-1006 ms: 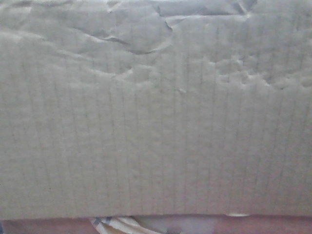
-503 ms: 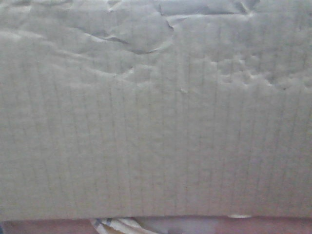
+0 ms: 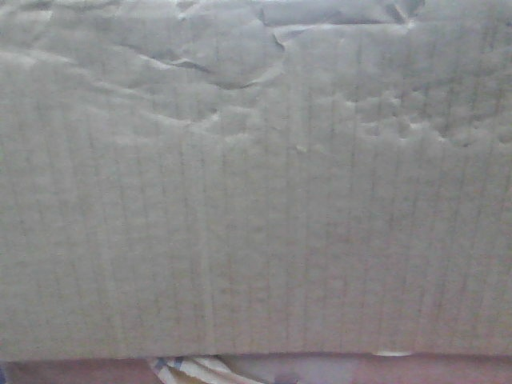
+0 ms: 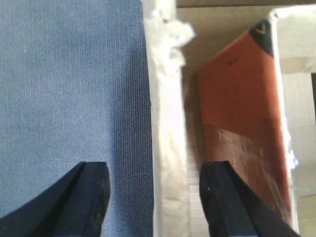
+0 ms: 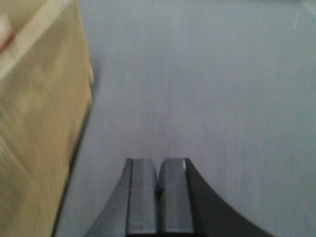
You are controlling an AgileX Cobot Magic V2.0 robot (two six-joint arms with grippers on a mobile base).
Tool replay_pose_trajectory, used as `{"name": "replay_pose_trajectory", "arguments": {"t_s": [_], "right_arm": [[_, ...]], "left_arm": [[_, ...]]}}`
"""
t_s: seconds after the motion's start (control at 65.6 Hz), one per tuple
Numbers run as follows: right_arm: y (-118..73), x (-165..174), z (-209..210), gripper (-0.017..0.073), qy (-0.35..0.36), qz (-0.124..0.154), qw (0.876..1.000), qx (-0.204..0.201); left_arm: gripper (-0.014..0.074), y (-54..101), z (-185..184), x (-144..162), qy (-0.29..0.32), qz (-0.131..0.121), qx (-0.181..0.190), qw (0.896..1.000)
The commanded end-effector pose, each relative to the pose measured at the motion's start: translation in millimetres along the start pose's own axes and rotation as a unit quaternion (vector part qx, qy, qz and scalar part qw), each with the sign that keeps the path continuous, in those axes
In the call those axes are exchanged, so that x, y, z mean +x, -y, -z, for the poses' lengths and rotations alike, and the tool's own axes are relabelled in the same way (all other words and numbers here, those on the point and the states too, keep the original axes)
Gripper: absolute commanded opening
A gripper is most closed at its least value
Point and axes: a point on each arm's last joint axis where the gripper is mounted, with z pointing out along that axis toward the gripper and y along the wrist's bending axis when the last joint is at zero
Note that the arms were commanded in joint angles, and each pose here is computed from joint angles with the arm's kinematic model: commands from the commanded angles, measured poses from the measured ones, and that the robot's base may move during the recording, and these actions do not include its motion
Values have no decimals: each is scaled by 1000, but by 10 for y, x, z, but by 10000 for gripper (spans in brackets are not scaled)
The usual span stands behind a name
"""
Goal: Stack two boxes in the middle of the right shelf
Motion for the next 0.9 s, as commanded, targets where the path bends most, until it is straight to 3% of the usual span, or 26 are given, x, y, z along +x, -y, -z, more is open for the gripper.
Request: {"name": "replay_pose_trajectory", "arguments": {"t_s": [0.0,0.152,0.29,0.488,0.625,0.732,0.884], "right_arm": [[2,-103,-97,-162,-80,-4,997,-1],[6,-251,-289,-162,-118,-6,993,-2],[-59,-280,-410,-162,-144,-39,988,-35],[-79,-441,-528,-154,-192,-63,978,-43],[-67,-698,-580,-153,-186,-87,978,-33],[-13,-869,-601,-143,-195,-100,976,1],[-15,-1078,-593,-140,-214,-89,972,30]], "left_arm": [[319,-9,25,-3,5,-1,3,1000],[319,-9,25,-3,5,-1,3,1000],[319,-9,25,-3,5,-1,3,1000],[319,-9,25,-3,5,-1,3,1000],[319,-9,25,-3,5,-1,3,1000],[319,-9,25,-3,5,-1,3,1000],[319,-9,25,-3,5,-1,3,1000]]}}
